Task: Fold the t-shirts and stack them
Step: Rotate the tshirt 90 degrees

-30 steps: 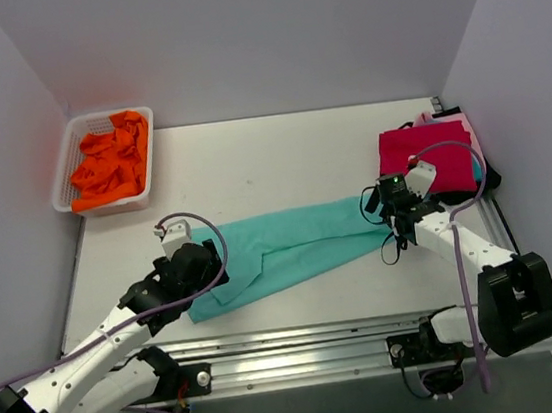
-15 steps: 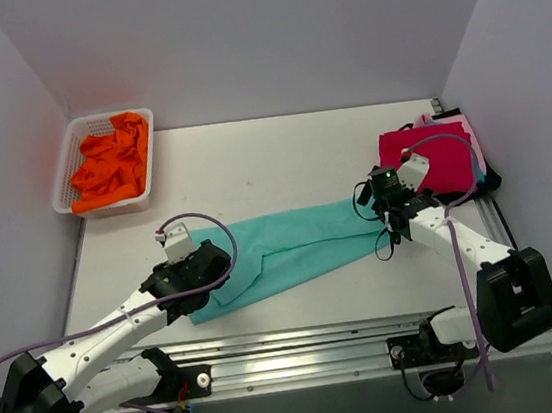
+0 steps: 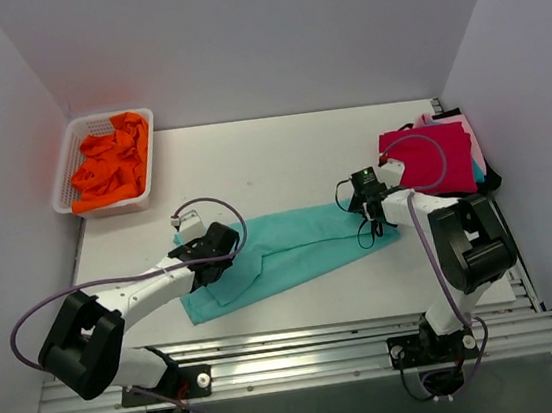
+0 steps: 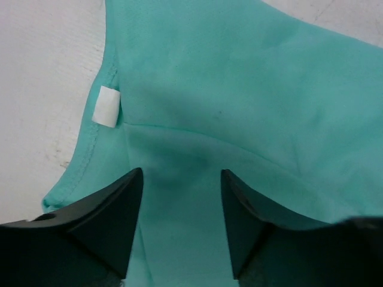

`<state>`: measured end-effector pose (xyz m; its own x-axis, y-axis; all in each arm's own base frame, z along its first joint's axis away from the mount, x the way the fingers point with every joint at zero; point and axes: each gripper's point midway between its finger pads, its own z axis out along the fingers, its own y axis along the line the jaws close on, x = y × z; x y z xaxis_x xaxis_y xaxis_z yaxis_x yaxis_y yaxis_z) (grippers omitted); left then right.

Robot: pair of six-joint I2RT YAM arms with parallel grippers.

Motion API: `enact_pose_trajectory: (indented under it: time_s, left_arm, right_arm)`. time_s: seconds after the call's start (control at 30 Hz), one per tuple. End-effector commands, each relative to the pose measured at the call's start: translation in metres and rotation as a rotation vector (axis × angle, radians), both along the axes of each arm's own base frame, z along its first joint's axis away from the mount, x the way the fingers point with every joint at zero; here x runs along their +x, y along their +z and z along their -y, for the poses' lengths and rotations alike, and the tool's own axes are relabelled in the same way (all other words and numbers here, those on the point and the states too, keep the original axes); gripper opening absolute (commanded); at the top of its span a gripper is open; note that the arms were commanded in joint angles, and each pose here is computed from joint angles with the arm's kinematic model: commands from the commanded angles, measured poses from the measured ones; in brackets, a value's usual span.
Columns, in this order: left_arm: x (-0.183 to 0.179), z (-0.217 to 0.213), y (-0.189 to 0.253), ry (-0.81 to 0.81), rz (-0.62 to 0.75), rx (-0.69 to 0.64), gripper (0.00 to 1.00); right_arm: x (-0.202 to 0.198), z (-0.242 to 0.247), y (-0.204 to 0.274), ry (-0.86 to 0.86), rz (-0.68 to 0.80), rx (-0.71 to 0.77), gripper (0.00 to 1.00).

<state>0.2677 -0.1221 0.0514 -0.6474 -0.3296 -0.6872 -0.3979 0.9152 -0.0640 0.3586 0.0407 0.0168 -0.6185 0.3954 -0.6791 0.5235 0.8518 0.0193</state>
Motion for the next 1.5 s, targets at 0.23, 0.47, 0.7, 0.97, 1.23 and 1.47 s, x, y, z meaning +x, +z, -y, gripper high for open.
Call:
enact_pose_trajectory:
  time_s: [0.23, 0.47, 0.7, 0.97, 1.23, 1.47]
  left_arm:
    - [0.05, 0.008, -0.027, -0.018, -0.02, -0.016, 0.1]
    - [0.083, 0.027, -0.052, -0.065, -0.073, -0.015, 0.02]
    - [0.156, 0.033, -0.029, -0.099, -0.048, -0.019, 0.02]
    - [0.289, 0.021, -0.008, -0.117, -0.013, -0.032, 0.02]
    - [0.371, 0.059, -0.018, -0.319, 0.029, -0.06, 0.02]
    - [0.38, 0.138, 0.044, -0.612, 0.268, -0.263, 0.64]
  right_arm:
    - [0.007, 0.006, -0.017, -0.005, -0.018, 0.011, 0.0]
    - [-0.005, -0.003, -0.016, 0.031, -0.017, 0.06, 0.0]
    - [-0.032, -0.055, 0.01, 0.093, 0.081, 0.186, 0.0]
    - [-0.105, -0.12, 0.008, 0.187, 0.1, 0.344, 0.0]
    - [-0.167, -0.211, 0.033, 0.334, 0.165, 0.508, 0.0]
    - [-0.196, -0.309, 0.037, 0.583, 0.165, 0.185, 1.0]
